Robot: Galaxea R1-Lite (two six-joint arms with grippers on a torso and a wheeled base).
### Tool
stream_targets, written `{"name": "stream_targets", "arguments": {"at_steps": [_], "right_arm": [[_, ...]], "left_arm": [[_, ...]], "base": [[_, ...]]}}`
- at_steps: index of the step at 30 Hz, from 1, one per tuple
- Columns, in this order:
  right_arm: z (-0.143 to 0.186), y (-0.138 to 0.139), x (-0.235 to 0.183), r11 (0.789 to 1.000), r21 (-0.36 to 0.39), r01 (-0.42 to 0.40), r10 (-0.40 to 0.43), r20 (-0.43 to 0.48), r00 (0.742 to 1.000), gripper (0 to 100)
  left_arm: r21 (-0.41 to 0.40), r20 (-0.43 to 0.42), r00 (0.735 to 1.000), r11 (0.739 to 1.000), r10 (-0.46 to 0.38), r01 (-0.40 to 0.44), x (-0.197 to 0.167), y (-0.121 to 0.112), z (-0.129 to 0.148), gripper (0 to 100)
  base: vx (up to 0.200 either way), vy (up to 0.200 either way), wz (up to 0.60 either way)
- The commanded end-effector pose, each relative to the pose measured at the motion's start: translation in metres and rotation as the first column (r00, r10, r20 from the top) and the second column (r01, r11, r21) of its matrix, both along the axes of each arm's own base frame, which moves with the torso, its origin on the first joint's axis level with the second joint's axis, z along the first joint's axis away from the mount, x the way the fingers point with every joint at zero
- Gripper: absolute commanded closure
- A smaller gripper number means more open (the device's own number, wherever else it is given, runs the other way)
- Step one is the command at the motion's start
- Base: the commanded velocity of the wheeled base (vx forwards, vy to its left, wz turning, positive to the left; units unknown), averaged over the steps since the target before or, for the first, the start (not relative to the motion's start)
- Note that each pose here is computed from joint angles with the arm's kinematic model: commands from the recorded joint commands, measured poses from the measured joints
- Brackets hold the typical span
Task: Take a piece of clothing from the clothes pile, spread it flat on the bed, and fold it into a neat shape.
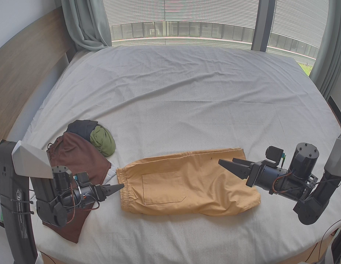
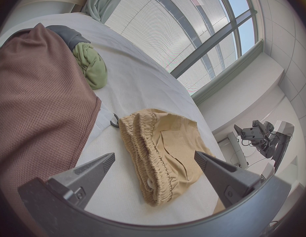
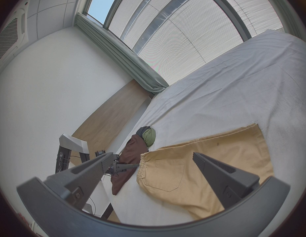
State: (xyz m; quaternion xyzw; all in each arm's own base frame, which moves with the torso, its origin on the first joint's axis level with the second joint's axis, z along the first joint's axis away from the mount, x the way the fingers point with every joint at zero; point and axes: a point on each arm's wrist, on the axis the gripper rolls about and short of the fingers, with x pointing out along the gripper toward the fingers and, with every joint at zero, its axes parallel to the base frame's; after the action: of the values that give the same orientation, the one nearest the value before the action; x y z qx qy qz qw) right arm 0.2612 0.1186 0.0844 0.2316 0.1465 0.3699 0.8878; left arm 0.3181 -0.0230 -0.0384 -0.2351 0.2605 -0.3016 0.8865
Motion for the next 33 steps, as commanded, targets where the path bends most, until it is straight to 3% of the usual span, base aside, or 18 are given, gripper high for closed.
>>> {"name": "stream_targets", "arguments": {"at_steps": [1,18,25,33], "right_arm": [[-0.001,-0.001,0.001,1.000,-0.001,0.003,-0.003,-0.002,1.000,0],[-0.001,0.004,-0.004,1.000,-0.005,-0.020,0.020,-0.006,1.000,0],[-0.001,0.005,-0.005,1.000,-0.006,-0.024,0.024,-0.007,1.000,0],[-0.003,0.005,-0.005,1.000,-0.008,-0.024,0.023,-0.013,1.000,0]], "left_arm": [[0.002,-0.033,0.999,1.000,-0.003,0.003,0.001,-0.002,-0.014,0],[0.016,-0.038,0.998,0.999,-0.042,0.042,0.019,-0.031,-0.044,0],[-0.070,-0.082,0.995,0.996,-0.053,0.047,0.023,-0.052,-0.038,0],[-0.109,-0.106,0.994,0.994,-0.014,0.002,0.027,-0.062,-0.034,0]], "base": [[0.000,0.000,0.00],[0.000,0.000,0.00],[0.000,0.000,0.00],[0.000,0.000,0.00]]}}
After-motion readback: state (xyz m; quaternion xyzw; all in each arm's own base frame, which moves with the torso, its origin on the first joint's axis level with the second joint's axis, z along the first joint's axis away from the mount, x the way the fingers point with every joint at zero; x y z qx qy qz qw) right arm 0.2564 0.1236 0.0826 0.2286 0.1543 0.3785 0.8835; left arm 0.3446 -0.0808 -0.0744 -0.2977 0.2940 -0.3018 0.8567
